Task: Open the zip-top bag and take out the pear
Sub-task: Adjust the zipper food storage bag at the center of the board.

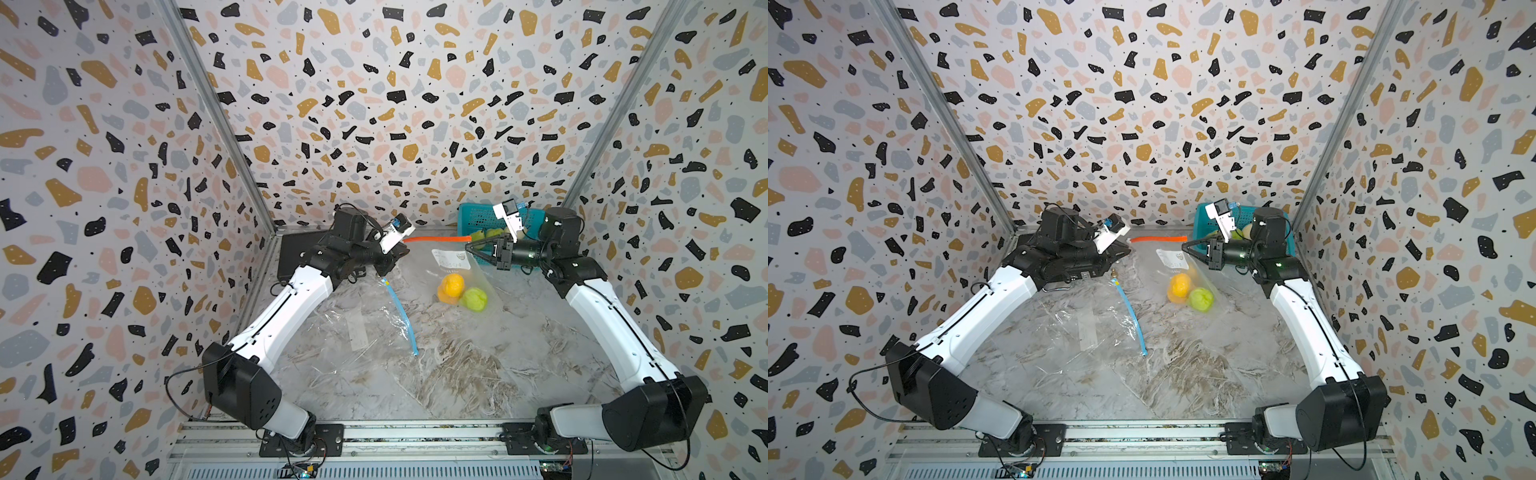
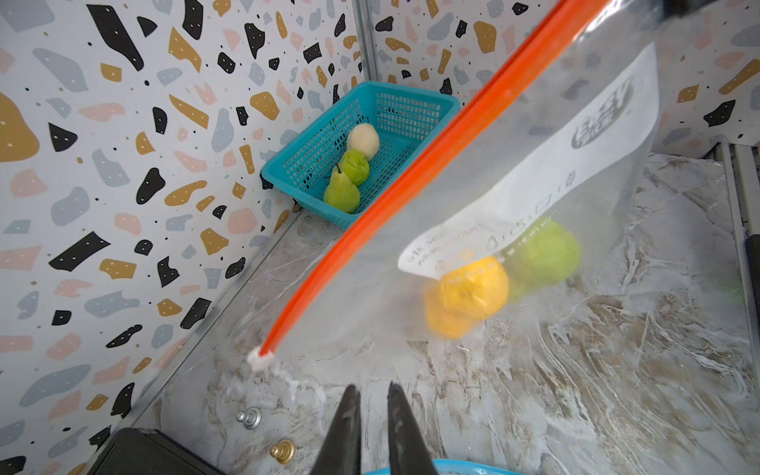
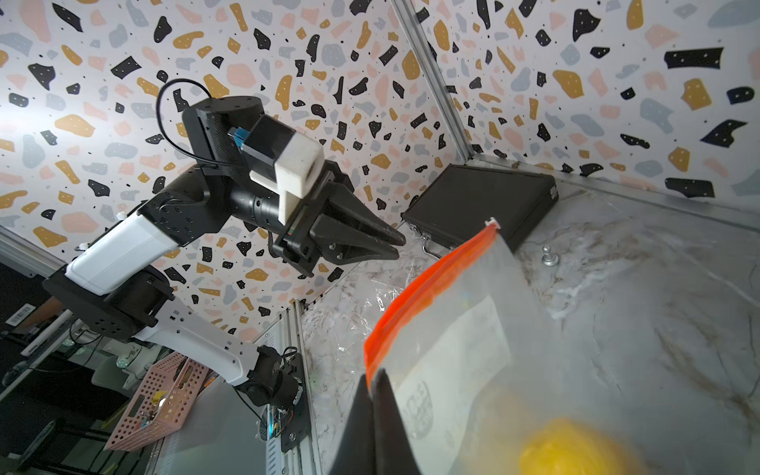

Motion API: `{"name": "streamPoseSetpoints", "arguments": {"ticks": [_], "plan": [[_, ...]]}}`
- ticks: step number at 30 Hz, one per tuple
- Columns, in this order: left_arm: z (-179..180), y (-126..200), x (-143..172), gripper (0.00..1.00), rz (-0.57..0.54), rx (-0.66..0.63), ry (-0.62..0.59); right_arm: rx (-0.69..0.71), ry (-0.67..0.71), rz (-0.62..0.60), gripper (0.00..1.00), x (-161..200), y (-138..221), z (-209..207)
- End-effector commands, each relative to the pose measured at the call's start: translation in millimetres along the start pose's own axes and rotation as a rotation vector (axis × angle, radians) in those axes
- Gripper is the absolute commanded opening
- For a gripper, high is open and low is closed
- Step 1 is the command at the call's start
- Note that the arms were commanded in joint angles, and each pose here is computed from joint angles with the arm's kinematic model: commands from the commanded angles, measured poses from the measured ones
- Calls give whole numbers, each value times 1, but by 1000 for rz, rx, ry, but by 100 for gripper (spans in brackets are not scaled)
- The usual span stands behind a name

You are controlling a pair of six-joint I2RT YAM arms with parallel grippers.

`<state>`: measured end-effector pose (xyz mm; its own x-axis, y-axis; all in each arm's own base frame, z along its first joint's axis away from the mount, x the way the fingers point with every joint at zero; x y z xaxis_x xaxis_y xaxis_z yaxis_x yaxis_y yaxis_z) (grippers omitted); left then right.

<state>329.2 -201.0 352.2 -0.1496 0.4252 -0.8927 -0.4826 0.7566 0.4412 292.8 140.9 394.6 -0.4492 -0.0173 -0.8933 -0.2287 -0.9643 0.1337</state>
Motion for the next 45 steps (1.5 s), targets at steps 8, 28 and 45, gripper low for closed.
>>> {"name": "streamPoseSetpoints", "arguments": {"ticks": [8,28,45], "plan": [[6,2,10,53,-101,-39,40,24,1,101,0,57,-7,-4],[-13,-16,84,69,-189,107,-23,180,-33,166,0,128,24,57],[-22,-35,80,69,-94,162,-114,173,-46,191,0,132,20,56]]}}
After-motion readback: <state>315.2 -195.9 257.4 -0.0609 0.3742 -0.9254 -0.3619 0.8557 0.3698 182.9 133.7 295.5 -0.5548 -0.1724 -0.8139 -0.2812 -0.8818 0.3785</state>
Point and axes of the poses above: each gripper's point midway between its finger pads, its own y axis back along the fingers, its own z axis along the line the jaws close on, x = y × z, the point moved 8 cm from there along y, back along the fingers, and after that the axes turned 5 degrees about y, right-handed, at the moved point
